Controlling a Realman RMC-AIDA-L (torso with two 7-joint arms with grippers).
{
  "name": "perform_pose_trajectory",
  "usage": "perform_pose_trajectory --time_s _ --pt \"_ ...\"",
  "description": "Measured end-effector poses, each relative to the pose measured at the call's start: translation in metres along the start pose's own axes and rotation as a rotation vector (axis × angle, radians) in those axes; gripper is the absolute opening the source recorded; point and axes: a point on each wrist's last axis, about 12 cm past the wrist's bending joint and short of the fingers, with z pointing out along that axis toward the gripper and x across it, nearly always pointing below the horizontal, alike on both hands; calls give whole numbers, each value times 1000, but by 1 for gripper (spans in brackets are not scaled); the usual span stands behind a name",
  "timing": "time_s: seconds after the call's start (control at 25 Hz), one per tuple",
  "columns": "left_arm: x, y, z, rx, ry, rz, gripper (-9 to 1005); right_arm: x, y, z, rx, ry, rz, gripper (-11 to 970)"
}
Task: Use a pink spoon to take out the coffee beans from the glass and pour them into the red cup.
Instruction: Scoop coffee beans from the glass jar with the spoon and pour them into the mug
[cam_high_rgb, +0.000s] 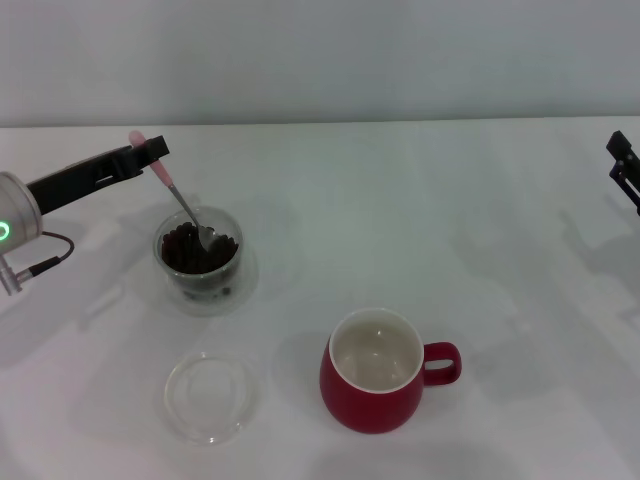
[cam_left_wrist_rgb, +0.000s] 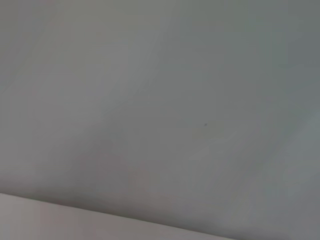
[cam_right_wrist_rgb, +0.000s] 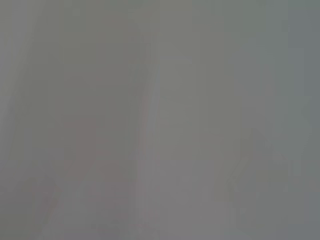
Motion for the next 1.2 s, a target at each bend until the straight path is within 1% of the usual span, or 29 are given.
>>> perform_pose_trajectory --time_s 0.24,0.64,0.76,0.96,1.2 --pt "6 0 -2 6 -12 -46 130 1 -1 -1 11 3 2 731" --pt "30 9 -15 -15 -34 -174 130 -2 0 3 -2 -8 -2 731" --pt "40 13 -23 -20 -55 -227 130 -2 1 5 -6 -7 -2 731" --pt "51 17 -33 -19 -91 -298 130 -2 1 4 -12 -11 -3 731" --pt "60 22 -48 -16 -144 -366 130 -2 2 4 -14 -11 -4 731"
